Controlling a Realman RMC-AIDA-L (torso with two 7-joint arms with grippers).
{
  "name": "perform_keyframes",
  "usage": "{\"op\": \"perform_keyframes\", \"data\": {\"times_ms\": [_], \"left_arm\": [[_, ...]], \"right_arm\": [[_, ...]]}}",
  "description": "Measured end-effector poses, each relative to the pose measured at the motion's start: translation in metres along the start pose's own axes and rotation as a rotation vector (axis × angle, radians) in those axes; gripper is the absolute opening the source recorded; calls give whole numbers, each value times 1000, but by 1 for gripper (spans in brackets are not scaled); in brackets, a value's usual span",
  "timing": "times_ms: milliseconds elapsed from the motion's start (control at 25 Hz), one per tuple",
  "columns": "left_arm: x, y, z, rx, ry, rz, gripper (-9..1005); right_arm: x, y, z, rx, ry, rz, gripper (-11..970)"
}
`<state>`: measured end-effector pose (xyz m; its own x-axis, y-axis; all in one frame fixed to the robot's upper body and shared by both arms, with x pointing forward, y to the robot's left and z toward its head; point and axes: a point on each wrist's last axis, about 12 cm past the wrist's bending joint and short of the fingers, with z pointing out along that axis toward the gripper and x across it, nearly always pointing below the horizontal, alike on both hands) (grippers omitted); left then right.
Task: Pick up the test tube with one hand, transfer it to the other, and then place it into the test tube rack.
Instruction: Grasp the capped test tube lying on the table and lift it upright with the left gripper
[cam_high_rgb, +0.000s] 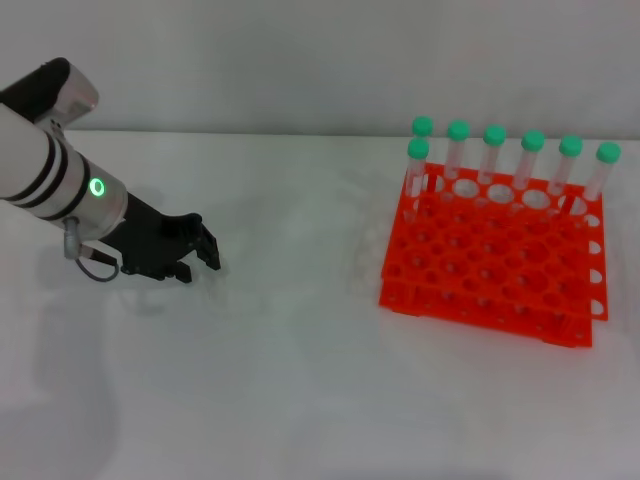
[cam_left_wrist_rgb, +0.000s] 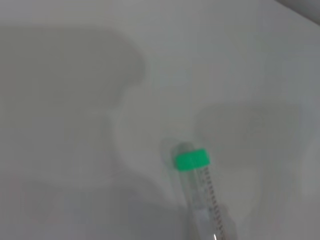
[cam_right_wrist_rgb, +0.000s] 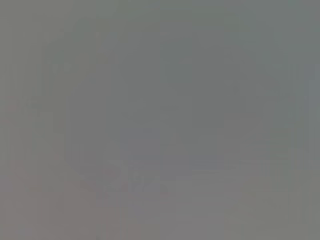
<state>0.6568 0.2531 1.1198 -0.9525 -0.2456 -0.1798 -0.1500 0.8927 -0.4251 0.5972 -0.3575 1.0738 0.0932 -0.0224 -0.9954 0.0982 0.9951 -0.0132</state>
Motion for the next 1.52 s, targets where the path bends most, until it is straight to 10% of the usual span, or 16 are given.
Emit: {"op": "perform_keyframes", "data": {"times_ms": [1520], "left_arm": [[11, 0, 13, -14, 36, -9, 415]], "right_arm": [[0, 1, 0, 5, 1, 7, 841]]}}
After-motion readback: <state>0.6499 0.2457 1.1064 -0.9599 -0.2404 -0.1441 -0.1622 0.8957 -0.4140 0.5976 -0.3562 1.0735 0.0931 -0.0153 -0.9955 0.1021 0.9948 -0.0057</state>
